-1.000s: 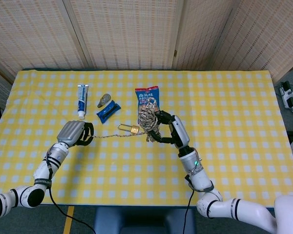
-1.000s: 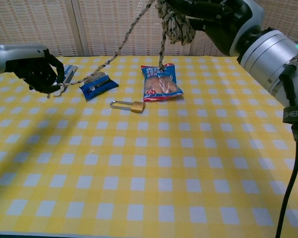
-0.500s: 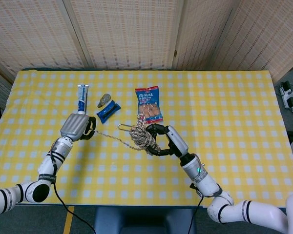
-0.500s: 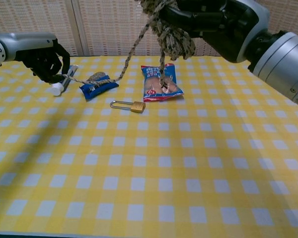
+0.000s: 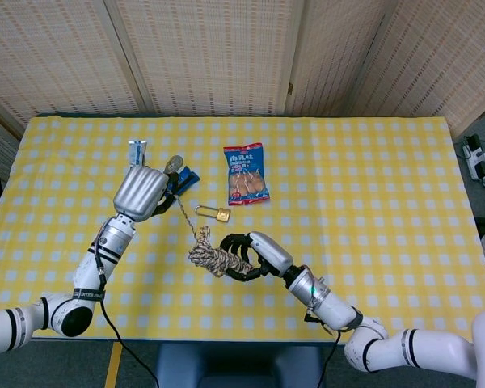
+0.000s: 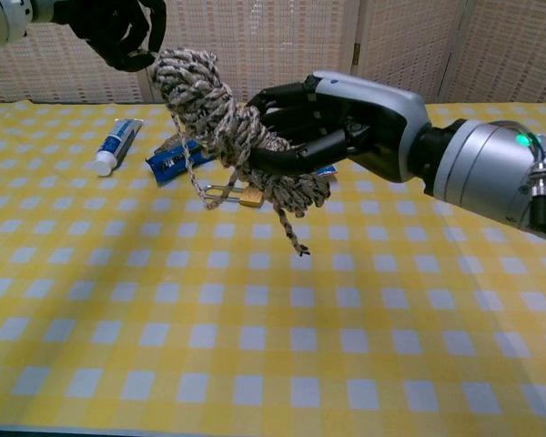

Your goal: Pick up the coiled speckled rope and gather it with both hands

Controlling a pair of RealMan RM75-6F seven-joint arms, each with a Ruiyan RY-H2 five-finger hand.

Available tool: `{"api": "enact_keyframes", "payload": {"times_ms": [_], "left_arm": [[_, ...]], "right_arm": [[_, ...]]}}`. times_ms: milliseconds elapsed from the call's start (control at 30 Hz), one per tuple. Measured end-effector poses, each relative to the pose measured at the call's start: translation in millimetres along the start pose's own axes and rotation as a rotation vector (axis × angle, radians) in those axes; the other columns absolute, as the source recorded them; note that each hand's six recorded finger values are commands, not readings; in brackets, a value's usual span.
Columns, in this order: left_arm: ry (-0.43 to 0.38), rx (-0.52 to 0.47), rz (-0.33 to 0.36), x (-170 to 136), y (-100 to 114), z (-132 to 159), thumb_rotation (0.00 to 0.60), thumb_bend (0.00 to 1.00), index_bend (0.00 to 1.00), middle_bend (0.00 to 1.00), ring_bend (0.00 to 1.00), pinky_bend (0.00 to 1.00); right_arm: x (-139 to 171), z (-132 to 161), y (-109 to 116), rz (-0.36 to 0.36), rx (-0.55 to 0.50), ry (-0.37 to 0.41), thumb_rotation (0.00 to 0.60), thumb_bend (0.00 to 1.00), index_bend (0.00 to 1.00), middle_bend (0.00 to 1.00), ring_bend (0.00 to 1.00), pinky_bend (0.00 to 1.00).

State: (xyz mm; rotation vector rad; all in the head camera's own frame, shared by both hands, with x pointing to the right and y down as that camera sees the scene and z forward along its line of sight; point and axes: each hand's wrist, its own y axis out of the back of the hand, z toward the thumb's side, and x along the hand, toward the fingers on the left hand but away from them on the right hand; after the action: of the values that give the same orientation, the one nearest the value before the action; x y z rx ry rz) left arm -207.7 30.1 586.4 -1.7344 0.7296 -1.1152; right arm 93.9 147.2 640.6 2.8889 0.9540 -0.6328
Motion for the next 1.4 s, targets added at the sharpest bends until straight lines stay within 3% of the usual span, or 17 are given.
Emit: {"api": "enact_keyframes", "payload": {"times_ms": [200,500,700,800,1033,1400], "left_arm": [[-0.07,-0.02,0.031,3.8,5.4,30.8,0.6,0.72,0.72,0.8,0.73,0.68],[-0.166,-0.057,0.034,0.9,2.4,70.6,0.6,0.71,0.71,0.8,0.73,0.68],[-0.218,-0.096,0.039,-8.3,0.0,86.6,0.6,0.71,0.71,0.8,0.73,0.68],[-0.236,-0.11,0.045,-15.8,-1.1,89.3,0.6,0.71,0.71,0.8,0.73,0.68],[-0.223,-0.155,0.051,-38.0,-5.3,72.4,0.6,0.71,0.72,0.8,0.73,0.68],[-0.084,-0.237,0.021,-59.6,-21.9,12.0,0.6,0.71,0.72,0.8,0.73,0.68]], "right_arm": [[-13.0,-5.6,-14.5,0.026,0.015,-0.07,0.6,0.62,0.84,0.73,0.76,0.66],[-35.0,-9.0,-29.9,0.034,-0.053,-0.154,0.6,0.62,0.85,0.73,0.76,0.66],[-51.2,-11.8,-32.8,-0.011,-0.121,-0.189,0.6,0.62,0.85,0.73,0.76,0.67],[-57.9,-13.4,-27.8,-0.067,-0.162,-0.194,0.6,0.62,0.85,0.73,0.76,0.67],[-64.5,-17.6,1.3,-0.257,-0.285,-0.162,0.6,0.63,0.86,0.73,0.76,0.67],[-54.1,-4.2,38.6,-0.39,-0.47,-0.003,0.6,0.63,0.87,0.74,0.77,0.68]]}}
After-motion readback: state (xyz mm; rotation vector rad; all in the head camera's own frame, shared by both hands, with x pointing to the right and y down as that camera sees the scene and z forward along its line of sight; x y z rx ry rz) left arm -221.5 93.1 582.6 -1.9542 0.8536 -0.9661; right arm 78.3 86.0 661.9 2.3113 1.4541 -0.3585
